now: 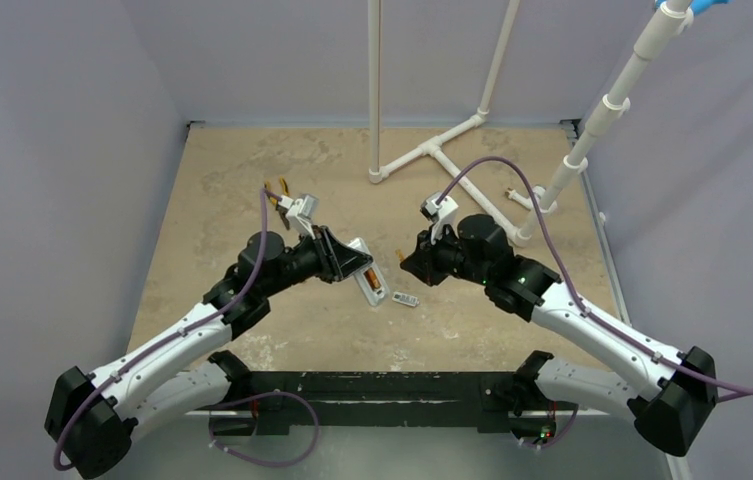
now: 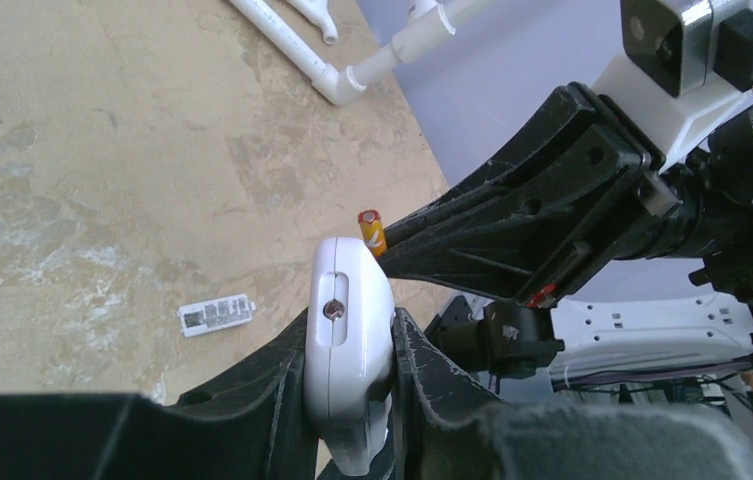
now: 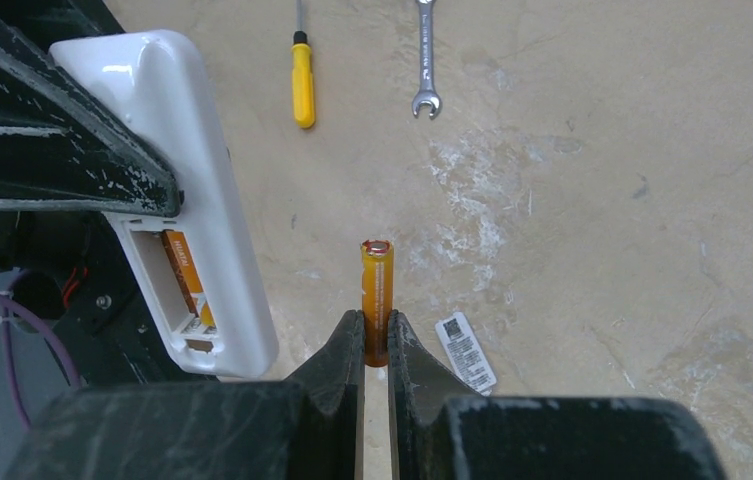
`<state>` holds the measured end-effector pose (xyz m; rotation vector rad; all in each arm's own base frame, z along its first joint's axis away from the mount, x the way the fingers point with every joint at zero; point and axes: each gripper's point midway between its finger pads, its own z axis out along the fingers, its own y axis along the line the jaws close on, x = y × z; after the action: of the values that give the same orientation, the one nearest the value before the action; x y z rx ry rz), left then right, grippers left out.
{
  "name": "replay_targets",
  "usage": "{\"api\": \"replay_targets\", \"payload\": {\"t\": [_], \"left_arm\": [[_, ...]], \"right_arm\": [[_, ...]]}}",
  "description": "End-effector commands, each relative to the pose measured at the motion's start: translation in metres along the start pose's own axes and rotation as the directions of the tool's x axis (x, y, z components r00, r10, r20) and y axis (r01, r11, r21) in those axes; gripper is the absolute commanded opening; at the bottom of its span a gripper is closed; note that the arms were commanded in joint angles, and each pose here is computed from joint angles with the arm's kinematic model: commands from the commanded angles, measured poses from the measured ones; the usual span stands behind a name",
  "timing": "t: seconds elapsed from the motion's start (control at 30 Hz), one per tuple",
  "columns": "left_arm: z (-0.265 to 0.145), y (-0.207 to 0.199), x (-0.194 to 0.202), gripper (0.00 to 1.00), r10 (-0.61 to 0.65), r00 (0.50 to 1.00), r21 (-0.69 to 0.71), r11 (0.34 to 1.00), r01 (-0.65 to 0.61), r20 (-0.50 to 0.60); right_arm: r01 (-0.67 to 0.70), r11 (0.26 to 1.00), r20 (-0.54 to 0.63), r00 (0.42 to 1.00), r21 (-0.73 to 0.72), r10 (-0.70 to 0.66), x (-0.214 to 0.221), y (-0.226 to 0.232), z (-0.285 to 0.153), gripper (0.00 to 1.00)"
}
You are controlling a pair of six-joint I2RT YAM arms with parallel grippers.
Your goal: Load the batteries into the remote control
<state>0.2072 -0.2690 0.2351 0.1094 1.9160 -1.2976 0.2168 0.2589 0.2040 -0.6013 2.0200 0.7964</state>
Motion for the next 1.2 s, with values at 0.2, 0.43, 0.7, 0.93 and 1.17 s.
{"api": "replay_targets", "payload": {"t": [0.2, 0.43, 0.7, 0.93, 1.17], "left_arm": [[0.013, -0.027, -0.021, 0.00, -0.125, 0.985, 0.206, 0.974, 0.098, 0.122], [0.011, -0.017, -0.020, 0.00, -0.215, 0.963, 0.224, 0.959, 0.176, 0.165], [0.013, -0.012, -0.018, 0.00, -0.249, 0.953, 0.232, 0.950, 0.207, 0.171], [0.019, -0.007, -0.016, 0.00, -0.254, 0.953, 0.206, 0.954, 0.219, 0.162], [0.025, -0.005, -0.015, 0.00, -0.256, 0.955, 0.205, 0.953, 0.223, 0.152]], "right_arm": [[0.085, 0.985, 0.026, 0.996, -0.149, -0.082, -0.036, 0.041, -0.041, 0.00], [0.125, 0.978, 0.033, 0.992, -0.165, -0.121, -0.044, 0.051, -0.058, 0.00], [0.118, 0.989, -0.111, 0.986, -0.087, -0.127, -0.035, 0.039, -0.041, 0.00], [0.135, 0.983, -0.180, 0.971, -0.128, -0.157, -0.031, 0.050, -0.027, 0.00], [0.097, 0.989, -0.222, 0.967, -0.112, -0.120, -0.031, 0.053, -0.021, 0.00]]}}
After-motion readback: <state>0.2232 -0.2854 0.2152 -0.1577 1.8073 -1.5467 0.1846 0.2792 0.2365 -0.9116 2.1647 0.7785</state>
